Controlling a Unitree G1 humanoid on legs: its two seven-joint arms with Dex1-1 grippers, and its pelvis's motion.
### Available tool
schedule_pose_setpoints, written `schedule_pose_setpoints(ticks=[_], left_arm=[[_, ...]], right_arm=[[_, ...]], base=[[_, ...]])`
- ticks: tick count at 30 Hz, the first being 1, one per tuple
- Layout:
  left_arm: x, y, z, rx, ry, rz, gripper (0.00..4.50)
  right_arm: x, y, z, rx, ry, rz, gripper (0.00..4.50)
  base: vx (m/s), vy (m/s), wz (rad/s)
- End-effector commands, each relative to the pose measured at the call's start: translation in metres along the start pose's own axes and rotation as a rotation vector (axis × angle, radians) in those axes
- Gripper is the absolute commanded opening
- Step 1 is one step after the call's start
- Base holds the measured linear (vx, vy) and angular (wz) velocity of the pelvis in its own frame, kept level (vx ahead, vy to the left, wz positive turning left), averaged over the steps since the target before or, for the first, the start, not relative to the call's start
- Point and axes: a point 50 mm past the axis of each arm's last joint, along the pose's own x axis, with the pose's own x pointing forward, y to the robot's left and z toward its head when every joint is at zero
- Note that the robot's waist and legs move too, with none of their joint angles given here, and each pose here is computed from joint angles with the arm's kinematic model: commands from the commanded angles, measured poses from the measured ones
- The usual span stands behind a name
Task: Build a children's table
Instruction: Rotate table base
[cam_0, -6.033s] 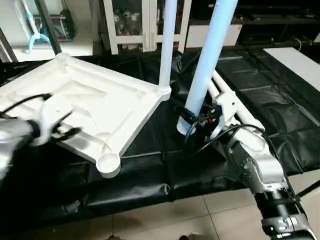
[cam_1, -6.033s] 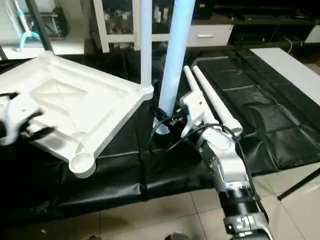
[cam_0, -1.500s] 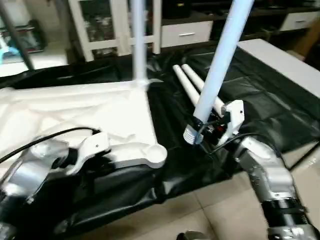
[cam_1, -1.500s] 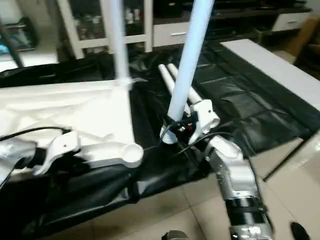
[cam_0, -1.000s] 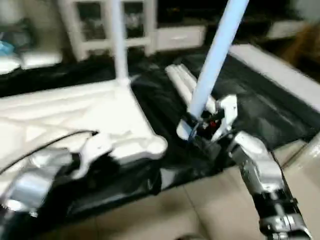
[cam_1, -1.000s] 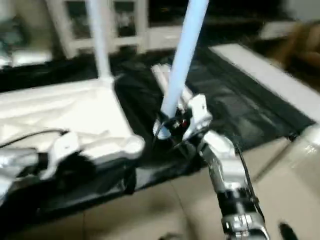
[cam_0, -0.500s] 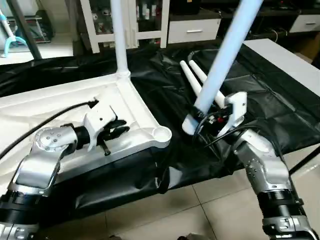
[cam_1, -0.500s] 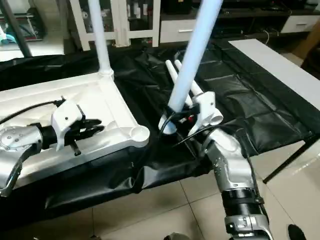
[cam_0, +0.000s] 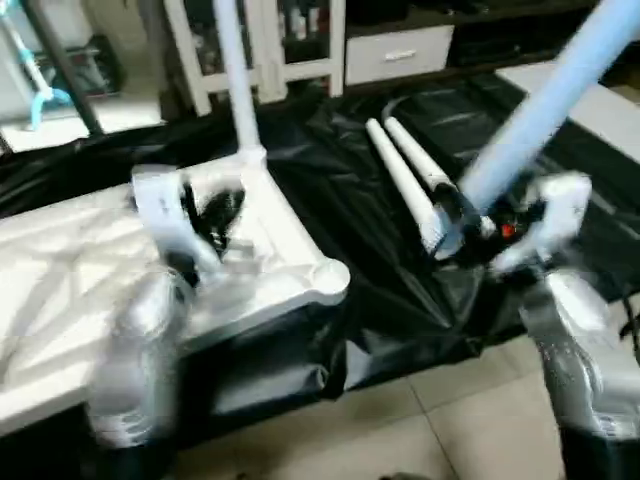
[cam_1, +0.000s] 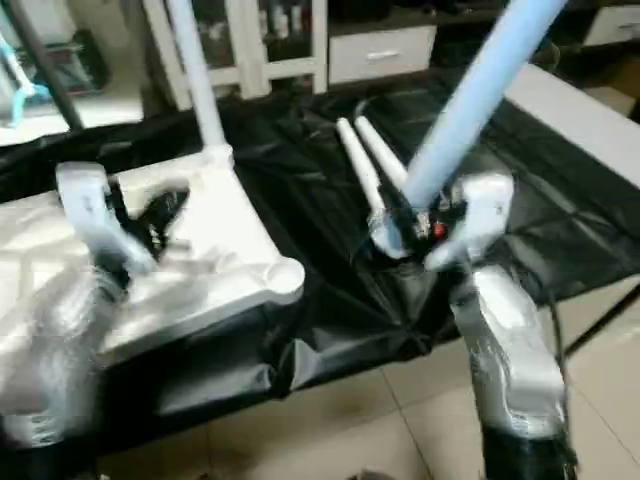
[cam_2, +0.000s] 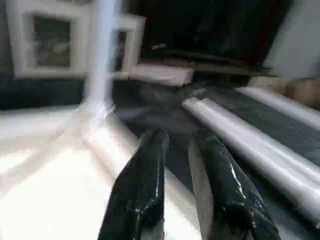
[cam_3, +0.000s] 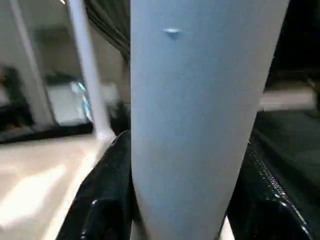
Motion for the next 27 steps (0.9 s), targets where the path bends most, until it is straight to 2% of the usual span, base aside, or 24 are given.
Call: schedule_pose_setpoints(ticks=[1, 2, 3, 5, 7, 12, 15, 19, 27], left_arm=[[-0.002, 0.005, 0.01, 0.093, -0.05, 0.145, 0.96], [-0.006, 0.011, 0.008, 0.159, 0.026, 0.223, 0.96], [-0.007, 0.013, 0.008, 0.163, 0.053, 0.203, 0.96], [-0.014, 0.006, 0.015, 0.02, -0.018, 0.012, 0.96], [-0.016, 0.008, 0.016, 0.061, -0.022, 0.047, 0.96], [-0.02, -0.001, 0.0, 0.176, 0.001, 0.029, 0.96], [-0.02, -0.007, -0.004, 0.188, 0.02, 0.038, 0.96], [-0.02, -0.011, -0.001, 0.232, 0.005, 0.048, 0.96], [-0.02, -0.006, 0.0, 0.287, -0.011, 0.084, 0.96]], right_arm=[[0.002, 0.01, 0.006, -0.01, -0.003, 0.028, 1.9], [0.002, 0.017, 0.01, -0.004, -0.013, 0.051, 1.9], [0.004, 0.019, 0.014, -0.02, -0.037, 0.045, 1.9], [0.008, 0.023, 0.017, 0.012, -0.078, 0.033, 1.9], [0.007, 0.023, 0.014, 0.017, -0.071, 0.031, 1.9], [-0.001, 0.023, -0.009, 0.051, 0.026, 0.086, 1.9], [0.0, 0.024, -0.012, 0.049, 0.036, 0.084, 1.9], [0.008, 0.023, -0.013, 0.029, 0.041, 0.077, 1.9], [0.015, 0.027, -0.017, -0.012, 0.057, 0.146, 1.9]], base=[[0.0, 0.0, 0.0], [0.0, 0.0, 0.0], [0.0, 0.0, 0.0], [0.0, 0.0, 0.0], [0.0, 0.0, 0.0], [0.0, 0.0, 0.0], [0.0, 0.0, 0.0], [0.004, -0.013, 0.24], [0.023, -0.153, 0.49]])
